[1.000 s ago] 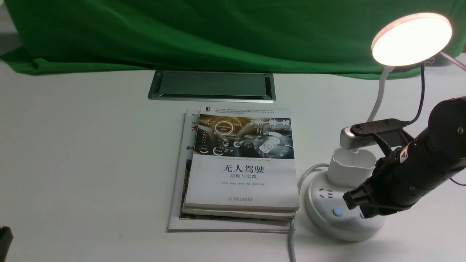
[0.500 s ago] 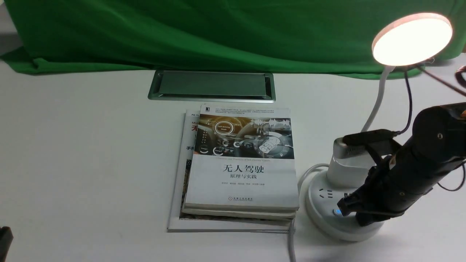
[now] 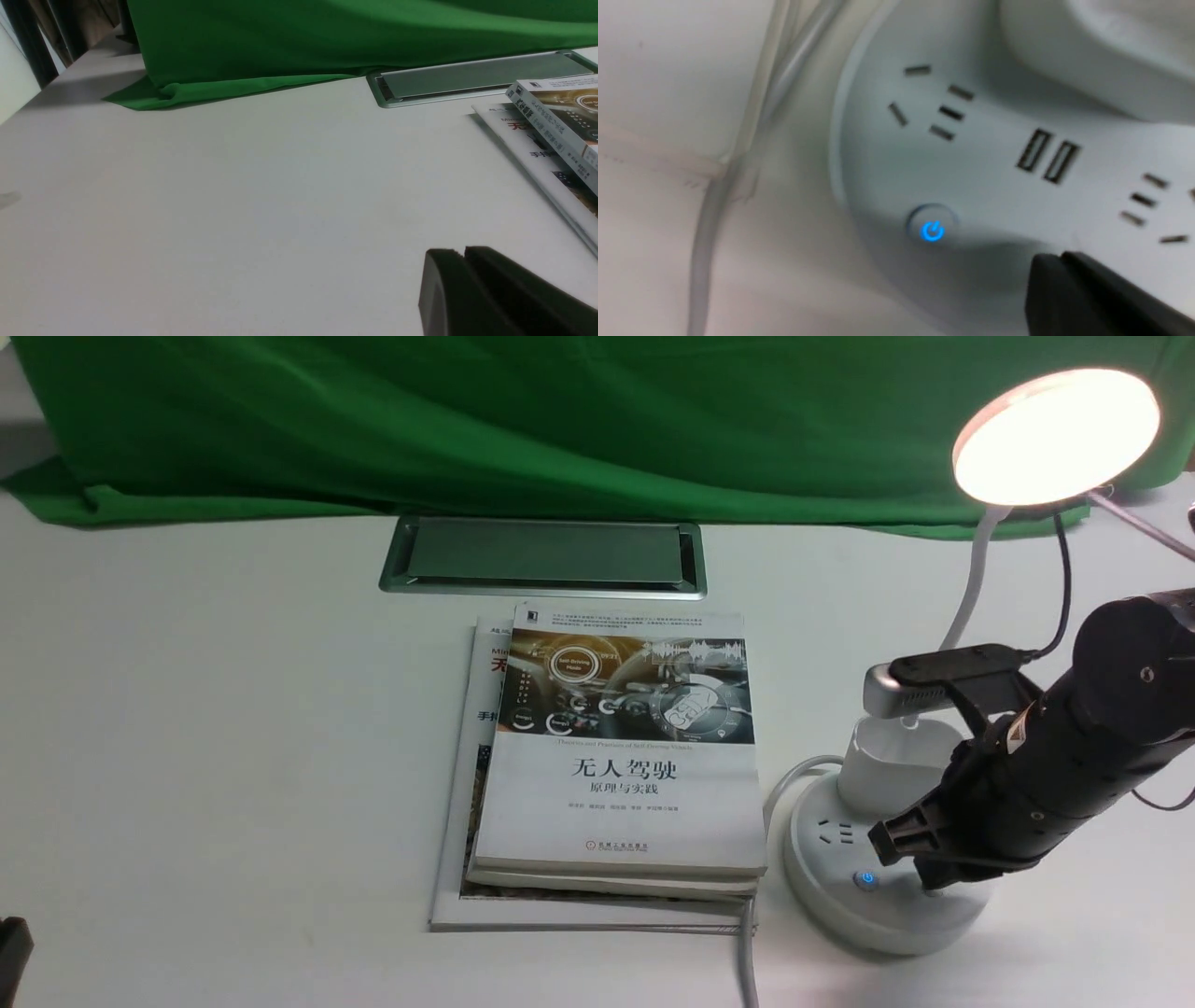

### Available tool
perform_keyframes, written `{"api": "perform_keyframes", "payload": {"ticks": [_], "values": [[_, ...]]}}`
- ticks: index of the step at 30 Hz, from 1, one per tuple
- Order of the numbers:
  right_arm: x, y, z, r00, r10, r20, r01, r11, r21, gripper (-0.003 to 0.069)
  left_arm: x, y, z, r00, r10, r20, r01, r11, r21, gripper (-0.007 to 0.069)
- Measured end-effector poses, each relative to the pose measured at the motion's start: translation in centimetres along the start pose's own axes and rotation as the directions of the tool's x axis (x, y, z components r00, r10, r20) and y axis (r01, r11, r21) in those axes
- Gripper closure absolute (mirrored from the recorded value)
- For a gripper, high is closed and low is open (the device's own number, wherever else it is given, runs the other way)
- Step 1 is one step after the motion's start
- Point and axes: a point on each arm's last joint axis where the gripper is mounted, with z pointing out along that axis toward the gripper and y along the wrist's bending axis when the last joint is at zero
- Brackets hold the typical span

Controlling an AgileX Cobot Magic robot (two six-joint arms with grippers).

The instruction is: Turn off the desk lamp on the white desktop by hand.

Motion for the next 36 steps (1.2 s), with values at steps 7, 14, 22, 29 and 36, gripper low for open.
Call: {"api": "perform_keyframes", "payload": {"ticks": [7,14,22,29,36], "values": [[0.0,-0.3,0.9,1.000,0.007,-0.023,-0.007,1.000,0.005,0.0622,0.0,0.0,0.0,1.000,0.000,0.000,0.000,1.000,0.000,0.0606],[-0.2,-0.3,1.5,0.999,0.010,-0.051,-0.010,1.000,0.007,0.0622,0.0,0.0,0.0,1.000,-0.001,0.000,0.001,1.000,0.000,0.0606],[0.1,-0.2,-1.1,1.000,0.005,0.026,-0.005,1.000,0.003,0.0622,0.0,0.0,0.0,1.000,-0.001,0.000,0.001,1.000,0.000,0.0606],[2.2,0.0,-6.0,0.987,-0.003,0.162,0.003,1.000,-0.003,0.0622,0.0,0.0,0.0,1.000,-0.001,0.000,0.001,1.000,0.000,0.0606],[6.4,0.1,-9.4,0.966,-0.029,0.255,0.031,1.000,-0.002,0.0622,0.0,0.0,0.0,1.000,0.000,0.000,0.000,1.000,0.000,0.0606]]}}
